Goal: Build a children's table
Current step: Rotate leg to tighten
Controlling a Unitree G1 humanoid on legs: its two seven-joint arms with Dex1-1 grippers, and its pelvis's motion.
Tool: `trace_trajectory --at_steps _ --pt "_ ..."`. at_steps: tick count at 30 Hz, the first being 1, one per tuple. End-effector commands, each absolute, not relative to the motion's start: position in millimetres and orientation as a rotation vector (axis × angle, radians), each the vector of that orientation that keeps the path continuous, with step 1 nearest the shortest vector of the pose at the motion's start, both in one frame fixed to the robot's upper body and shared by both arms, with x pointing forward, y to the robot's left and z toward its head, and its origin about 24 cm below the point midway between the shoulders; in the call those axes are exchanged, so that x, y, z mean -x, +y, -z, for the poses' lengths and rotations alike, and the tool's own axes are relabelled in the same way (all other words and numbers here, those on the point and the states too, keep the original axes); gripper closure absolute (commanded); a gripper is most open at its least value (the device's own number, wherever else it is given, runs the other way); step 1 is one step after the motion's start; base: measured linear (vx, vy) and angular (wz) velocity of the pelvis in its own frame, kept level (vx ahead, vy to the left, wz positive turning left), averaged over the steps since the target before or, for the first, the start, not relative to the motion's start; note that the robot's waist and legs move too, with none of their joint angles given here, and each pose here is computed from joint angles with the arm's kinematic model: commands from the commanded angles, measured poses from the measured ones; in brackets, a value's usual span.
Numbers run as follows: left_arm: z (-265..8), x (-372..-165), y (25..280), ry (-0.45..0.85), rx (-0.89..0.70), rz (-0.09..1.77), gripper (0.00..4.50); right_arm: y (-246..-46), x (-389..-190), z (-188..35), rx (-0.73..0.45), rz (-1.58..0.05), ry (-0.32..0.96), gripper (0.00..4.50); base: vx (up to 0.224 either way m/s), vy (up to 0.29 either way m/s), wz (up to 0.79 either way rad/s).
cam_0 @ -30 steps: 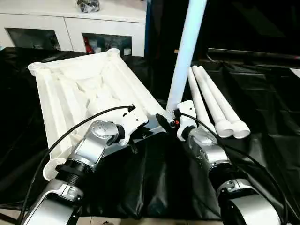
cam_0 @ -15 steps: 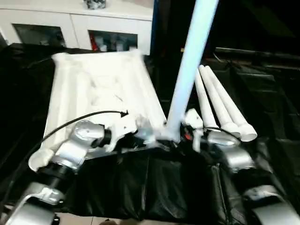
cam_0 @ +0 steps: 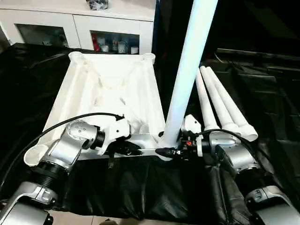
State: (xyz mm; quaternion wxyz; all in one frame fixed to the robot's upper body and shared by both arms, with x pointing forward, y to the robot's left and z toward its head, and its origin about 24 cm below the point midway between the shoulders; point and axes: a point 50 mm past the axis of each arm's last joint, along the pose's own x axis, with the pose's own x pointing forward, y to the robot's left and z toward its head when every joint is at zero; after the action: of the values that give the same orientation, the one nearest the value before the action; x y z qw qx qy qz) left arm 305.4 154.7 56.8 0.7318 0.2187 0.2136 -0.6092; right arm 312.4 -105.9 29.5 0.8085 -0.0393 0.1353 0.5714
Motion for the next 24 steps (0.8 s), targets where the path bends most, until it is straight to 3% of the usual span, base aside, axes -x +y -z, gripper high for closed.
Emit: trace_trajectory --at_steps 1,4,12,14,16,19,22,24 --pt "-50 -311 139 0.477 -0.485 1.280 4.50 -98.6 -320.1 -21 0.086 -1.068 0.326 1.69 0.000 0.000 0.00" --pt "-51 -322 130 0.463 -0.448 1.143 4.50 -95.9 -330.6 -15 0.070 -0.845 0.343 1.71 0.000 0.000 0.00" --pt "-56 -330 90 0.393 -0.415 0.962 4.50 -73.4 -336.6 -5 0.015 -0.573 0.376 1.71 0.000 0.000 0.00" --pt "-55 -328 83 0.386 -0.418 0.980 4.50 -68.9 -337.4 -7 0.007 -0.569 0.360 1.71 0.000 0.000 0.00" --pt "-53 -325 79 0.393 -0.410 1.003 4.50 -65.1 -338.1 -10 -0.025 -0.587 0.333 1.02 0.000 0.000 0.00" --pt "-52 -324 82 0.402 -0.421 1.015 4.50 -64.4 -339.0 -14 -0.059 -0.619 0.319 0.99 0.000 0.000 0.00" --pt "-53 -322 92 0.396 -0.438 1.071 4.50 -71.2 -340.1 -19 -0.016 -0.698 0.284 0.61 0.000 0.000 0.00" --pt "-54 -319 97 0.394 -0.436 1.116 4.50 -75.9 -338.8 -21 -0.007 -0.756 0.268 0.61 0.000 0.000 0.00"
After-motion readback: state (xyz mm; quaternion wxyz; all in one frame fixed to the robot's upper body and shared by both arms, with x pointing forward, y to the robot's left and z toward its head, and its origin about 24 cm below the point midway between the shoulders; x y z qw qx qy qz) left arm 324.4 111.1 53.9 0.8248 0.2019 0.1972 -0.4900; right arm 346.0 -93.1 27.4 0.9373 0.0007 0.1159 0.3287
